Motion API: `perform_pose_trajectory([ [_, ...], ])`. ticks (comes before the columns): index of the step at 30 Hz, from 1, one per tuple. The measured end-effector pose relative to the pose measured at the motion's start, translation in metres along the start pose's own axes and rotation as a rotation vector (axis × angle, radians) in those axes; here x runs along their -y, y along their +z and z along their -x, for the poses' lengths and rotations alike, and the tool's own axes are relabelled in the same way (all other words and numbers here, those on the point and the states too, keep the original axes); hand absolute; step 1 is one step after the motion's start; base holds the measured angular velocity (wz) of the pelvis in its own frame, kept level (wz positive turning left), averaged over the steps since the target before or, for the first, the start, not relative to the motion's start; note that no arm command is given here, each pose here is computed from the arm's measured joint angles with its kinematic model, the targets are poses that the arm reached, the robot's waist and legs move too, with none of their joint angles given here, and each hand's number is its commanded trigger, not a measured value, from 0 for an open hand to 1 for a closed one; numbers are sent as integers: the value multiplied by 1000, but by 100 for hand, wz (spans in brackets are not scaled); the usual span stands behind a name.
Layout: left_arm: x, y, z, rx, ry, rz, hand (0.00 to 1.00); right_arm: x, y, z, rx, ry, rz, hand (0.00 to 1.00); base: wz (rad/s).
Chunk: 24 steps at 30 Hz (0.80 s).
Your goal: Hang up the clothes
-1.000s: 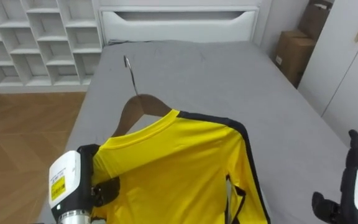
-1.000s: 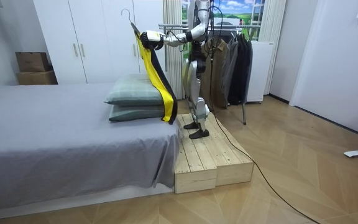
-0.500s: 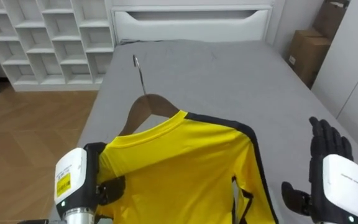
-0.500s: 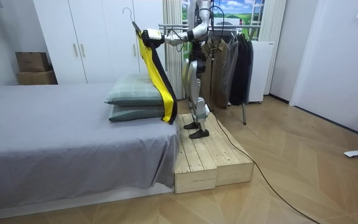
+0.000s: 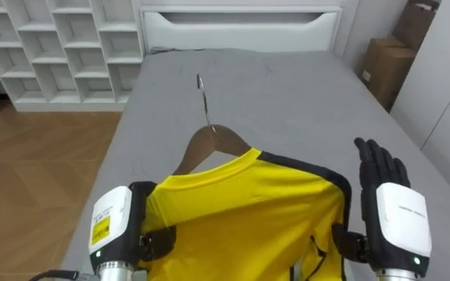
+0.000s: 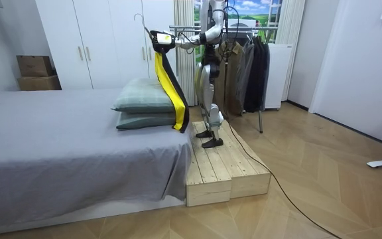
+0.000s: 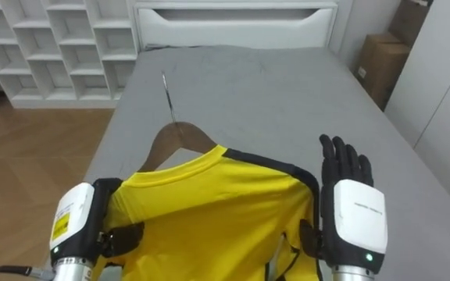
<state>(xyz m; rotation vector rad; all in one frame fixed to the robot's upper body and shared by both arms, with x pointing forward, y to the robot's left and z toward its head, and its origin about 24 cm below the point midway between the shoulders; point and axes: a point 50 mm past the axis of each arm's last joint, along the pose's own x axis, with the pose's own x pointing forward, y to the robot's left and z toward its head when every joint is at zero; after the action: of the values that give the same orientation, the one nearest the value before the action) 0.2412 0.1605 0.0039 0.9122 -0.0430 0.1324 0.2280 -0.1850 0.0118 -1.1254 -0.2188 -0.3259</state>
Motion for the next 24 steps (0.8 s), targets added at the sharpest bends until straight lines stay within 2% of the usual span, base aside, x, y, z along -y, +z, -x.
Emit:
perform_pose_trajectory([
  [8, -4, 9, -2, 66, 17, -58, 100, -1, 6, -4, 22, -4, -12, 0, 0],
  [19, 2, 16, 1, 119, -8, -104, 100, -5, 21, -6, 77, 52, -41, 0, 0],
  [24, 2, 29, 1, 169, 1, -105, 100, -7, 21, -5, 77, 72, -42, 0, 0],
])
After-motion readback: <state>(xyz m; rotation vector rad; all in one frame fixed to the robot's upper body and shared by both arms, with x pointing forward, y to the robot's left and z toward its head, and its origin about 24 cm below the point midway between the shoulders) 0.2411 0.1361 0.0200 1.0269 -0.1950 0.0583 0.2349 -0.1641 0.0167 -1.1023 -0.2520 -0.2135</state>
